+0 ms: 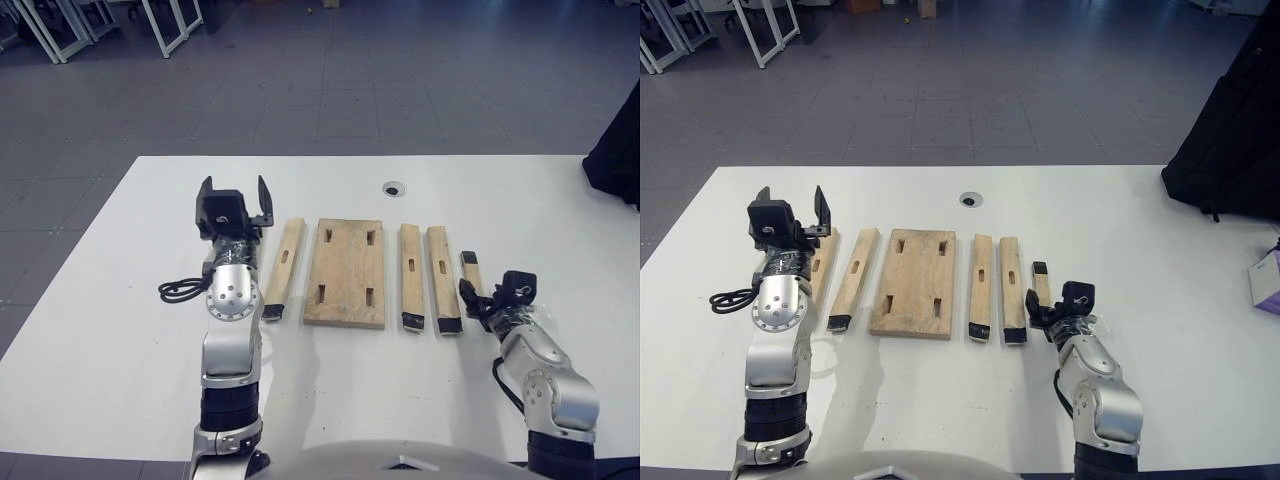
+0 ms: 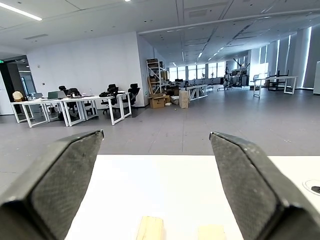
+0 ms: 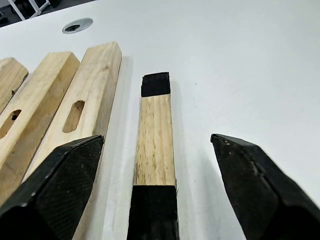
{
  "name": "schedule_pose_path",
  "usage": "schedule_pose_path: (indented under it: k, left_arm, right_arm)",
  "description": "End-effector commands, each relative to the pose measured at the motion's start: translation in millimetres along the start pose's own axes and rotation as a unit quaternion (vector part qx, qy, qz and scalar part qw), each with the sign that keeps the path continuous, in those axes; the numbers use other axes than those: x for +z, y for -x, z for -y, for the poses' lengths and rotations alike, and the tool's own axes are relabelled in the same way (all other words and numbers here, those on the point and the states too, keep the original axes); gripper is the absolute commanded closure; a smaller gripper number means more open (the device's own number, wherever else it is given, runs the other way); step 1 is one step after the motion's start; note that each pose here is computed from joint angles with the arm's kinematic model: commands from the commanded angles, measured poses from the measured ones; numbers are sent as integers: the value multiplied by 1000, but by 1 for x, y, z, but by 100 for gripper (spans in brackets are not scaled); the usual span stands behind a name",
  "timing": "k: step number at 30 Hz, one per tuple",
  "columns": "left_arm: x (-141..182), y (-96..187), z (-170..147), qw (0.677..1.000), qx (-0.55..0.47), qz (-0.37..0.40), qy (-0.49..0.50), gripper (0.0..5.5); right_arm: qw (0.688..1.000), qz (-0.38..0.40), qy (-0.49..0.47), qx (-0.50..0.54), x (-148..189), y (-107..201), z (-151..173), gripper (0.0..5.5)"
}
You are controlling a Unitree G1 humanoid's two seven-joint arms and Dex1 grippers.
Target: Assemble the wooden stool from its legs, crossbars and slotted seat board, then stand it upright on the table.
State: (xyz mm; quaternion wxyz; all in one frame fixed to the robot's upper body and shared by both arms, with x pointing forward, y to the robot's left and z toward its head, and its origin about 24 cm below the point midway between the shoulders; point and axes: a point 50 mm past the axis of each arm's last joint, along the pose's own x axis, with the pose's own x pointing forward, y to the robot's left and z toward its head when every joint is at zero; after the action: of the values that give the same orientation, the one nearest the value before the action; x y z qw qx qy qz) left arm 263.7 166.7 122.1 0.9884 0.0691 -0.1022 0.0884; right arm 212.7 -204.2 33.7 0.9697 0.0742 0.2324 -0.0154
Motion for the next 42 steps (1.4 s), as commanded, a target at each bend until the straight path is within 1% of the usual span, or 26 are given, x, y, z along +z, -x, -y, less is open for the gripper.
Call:
schedule_pose_path:
  k: [1,2,6,7,11,13,15,16,18,19,20,21,22,23,24,25,27,29,30,32,33,35,37,38,40,42]
  left_arm:
    - [-2,1,2,1000,4,-9,1,156]
    - [-2,2,2,1000,5,-10,4,156]
    - [-2,1,1,1000,7,-9,7,156]
    - [-2,1,1,1000,8,-9,6,156]
    - [-4,-2,-1,1000,9,-13,1,156]
    - [-6,-4,0,1000,6,-16,0,156]
    - [-6,-5,2,1000,3,-13,9,156]
    - [-4,-5,1,999,5,-12,40,156]
    - [-2,-7,0,993,7,-17,115,156]
    - [-2,-10,0,989,-2,-19,145,156]
    - [2,-12,0,983,-16,-8,180,156]
    - [8,-14,0,974,-42,10,223,156]
    - [12,-15,3,958,-82,14,275,156]
    - [15,-16,9,936,-126,10,328,156]
    - [21,-13,18,895,-213,12,392,156]
    - [27,-6,22,848,-289,19,445,156]
    - [32,2,23,774,-369,11,514,156]
    - [32,7,26,728,-412,-16,547,156]
    - [33,13,29,700,-439,-29,562,156]
    - [33,27,37,661,-473,-68,578,156]
    - [30,31,39,655,-475,-88,580,156]
    - [18,36,39,667,-470,-128,563,156]
    - [12,35,38,684,-466,-143,543,156]
    - [11,33,38,690,-459,-142,541,156]
    - [15,32,38,682,-463,-127,551,156]
    - [18,36,39,677,-471,-116,554,156]
  right_arm:
    - [997,-64,42,-7,-16,-2,6,157]
    - [996,-76,42,-15,-20,-1,8,157]
    - [992,-116,32,-31,-31,-2,16,228]
    - [992,-122,24,-33,-33,-2,17,256]
    - [991,-131,21,-10,-34,-6,11,337]
    - [990,-132,38,6,-35,-7,7,390]
    - [990,-122,63,19,-31,-10,5,421]
    - [991,-110,70,21,-25,-13,4,424]
    - [994,-61,94,13,-1,-23,6,424]
    - [993,-16,113,22,18,-27,4,424]
    - [985,50,155,51,44,-28,-4,424]
    - [973,122,169,99,75,-25,-15,424]
    - [954,188,177,151,105,-20,-28,424]
    - [938,230,176,191,123,-13,-37,424]
    - [919,261,179,237,136,-6,-50,424]
    - [899,280,186,282,141,-1,-67,424]
    - [863,296,215,348,139,5,-99,424]
    - [835,298,232,401,130,11,-122,424]
    - [822,295,228,430,125,15,-129,424]
    - [804,292,229,465,117,21,-140,424]
    - [800,293,233,469,114,21,-142,424]
    - [804,295,234,461,114,19,-143,424]
    - [801,292,239,464,112,20,-143,424]
    - [799,288,241,470,110,20,-144,424]
    - [794,278,252,479,107,21,-144,424]
    - [786,267,279,482,101,19,-141,424]
